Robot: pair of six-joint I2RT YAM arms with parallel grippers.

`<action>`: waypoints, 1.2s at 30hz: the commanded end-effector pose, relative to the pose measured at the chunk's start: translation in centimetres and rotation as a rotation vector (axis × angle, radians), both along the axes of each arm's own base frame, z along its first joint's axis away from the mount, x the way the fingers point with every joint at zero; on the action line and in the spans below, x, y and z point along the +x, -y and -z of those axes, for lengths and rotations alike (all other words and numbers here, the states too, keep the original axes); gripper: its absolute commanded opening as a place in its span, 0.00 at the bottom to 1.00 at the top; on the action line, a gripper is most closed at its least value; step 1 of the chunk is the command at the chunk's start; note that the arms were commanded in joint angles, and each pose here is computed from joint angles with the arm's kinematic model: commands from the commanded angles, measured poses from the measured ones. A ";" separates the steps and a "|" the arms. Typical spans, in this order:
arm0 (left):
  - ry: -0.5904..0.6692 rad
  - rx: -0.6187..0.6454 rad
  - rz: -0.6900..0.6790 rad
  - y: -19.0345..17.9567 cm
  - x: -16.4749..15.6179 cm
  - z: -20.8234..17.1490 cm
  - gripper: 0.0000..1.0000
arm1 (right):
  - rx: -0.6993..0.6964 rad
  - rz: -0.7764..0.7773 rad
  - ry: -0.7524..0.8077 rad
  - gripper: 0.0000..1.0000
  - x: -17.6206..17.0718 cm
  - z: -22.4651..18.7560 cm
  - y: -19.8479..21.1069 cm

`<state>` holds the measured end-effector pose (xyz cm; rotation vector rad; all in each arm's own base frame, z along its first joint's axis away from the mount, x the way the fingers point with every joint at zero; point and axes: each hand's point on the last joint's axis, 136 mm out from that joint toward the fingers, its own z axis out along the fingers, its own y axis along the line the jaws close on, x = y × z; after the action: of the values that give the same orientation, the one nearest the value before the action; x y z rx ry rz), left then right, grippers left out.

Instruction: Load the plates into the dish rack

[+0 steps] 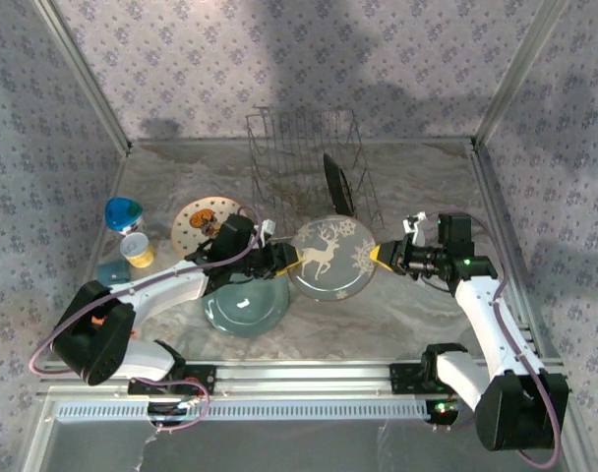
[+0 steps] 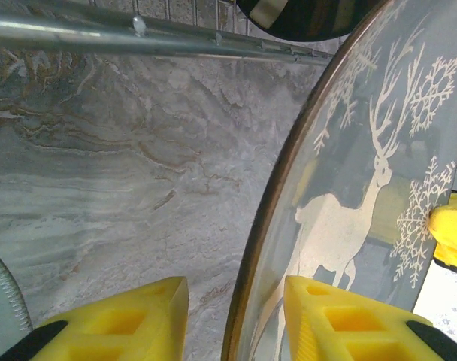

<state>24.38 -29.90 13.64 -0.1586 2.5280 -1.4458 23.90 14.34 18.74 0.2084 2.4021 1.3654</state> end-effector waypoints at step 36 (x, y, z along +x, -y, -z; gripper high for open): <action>0.108 -0.117 -0.008 1.2 1.2 -5.9 0.00 | 0.065 -0.067 0.013 0.39 0.5 0.3 -1.4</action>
<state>25.00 -30.10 15.35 -0.1816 2.4742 -1.4945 24.85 14.53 16.78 0.2583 2.4362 1.3696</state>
